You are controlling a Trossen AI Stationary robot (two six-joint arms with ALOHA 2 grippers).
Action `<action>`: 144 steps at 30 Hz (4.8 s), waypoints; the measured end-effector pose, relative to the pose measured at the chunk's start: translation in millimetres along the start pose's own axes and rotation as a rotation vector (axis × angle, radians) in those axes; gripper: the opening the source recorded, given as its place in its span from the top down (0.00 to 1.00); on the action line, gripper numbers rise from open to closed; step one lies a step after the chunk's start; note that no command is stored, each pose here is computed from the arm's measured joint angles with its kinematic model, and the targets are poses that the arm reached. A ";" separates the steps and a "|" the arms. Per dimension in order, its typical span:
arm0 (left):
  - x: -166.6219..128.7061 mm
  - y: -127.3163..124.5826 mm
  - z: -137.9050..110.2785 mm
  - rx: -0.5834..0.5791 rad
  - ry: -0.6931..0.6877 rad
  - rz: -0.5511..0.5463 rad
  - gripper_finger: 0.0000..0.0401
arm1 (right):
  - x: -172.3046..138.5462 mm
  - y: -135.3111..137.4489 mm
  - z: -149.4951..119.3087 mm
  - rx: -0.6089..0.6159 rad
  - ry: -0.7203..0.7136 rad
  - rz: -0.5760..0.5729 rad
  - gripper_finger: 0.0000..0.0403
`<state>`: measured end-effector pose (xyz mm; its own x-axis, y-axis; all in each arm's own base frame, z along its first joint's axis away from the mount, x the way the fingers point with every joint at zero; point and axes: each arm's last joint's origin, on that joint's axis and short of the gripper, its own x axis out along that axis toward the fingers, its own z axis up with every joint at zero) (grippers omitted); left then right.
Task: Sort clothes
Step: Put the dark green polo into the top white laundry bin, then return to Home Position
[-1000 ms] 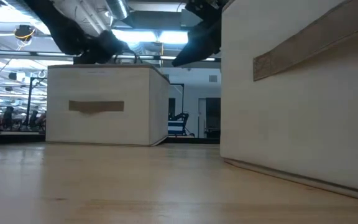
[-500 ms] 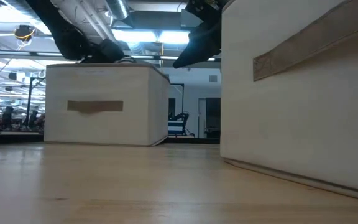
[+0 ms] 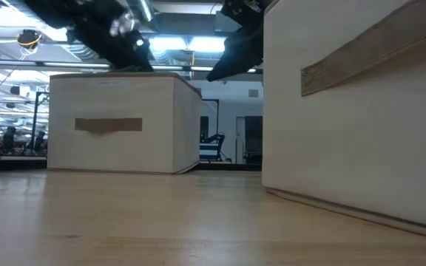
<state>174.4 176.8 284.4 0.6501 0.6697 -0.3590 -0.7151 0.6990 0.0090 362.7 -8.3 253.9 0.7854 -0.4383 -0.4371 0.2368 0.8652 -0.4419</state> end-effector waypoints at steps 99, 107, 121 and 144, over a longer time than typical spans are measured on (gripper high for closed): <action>-109.8 -82.0 -161.2 -0.012 -0.352 -0.707 0.99 | -175.1 -41.7 -207.2 0.516 -0.442 0.378 0.96; -110.0 -81.9 -160.8 -0.017 -0.355 -0.707 0.99 | -174.6 -35.3 -218.0 0.521 -0.498 0.431 0.96; -109.2 -80.7 -160.8 0.066 -0.388 -0.645 0.99 | -171.3 -36.5 -219.5 0.521 -0.491 0.343 0.96; -124.7 -65.4 -168.8 0.043 -0.388 -0.686 0.99 | -171.2 -36.6 -219.4 0.521 -0.495 0.339 0.96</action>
<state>96.7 5.2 171.1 0.9914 0.1193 0.0535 -0.1162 0.9916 -0.0575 94.1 -18.4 173.0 0.9966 -0.0773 -0.0292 0.0804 0.9882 0.1301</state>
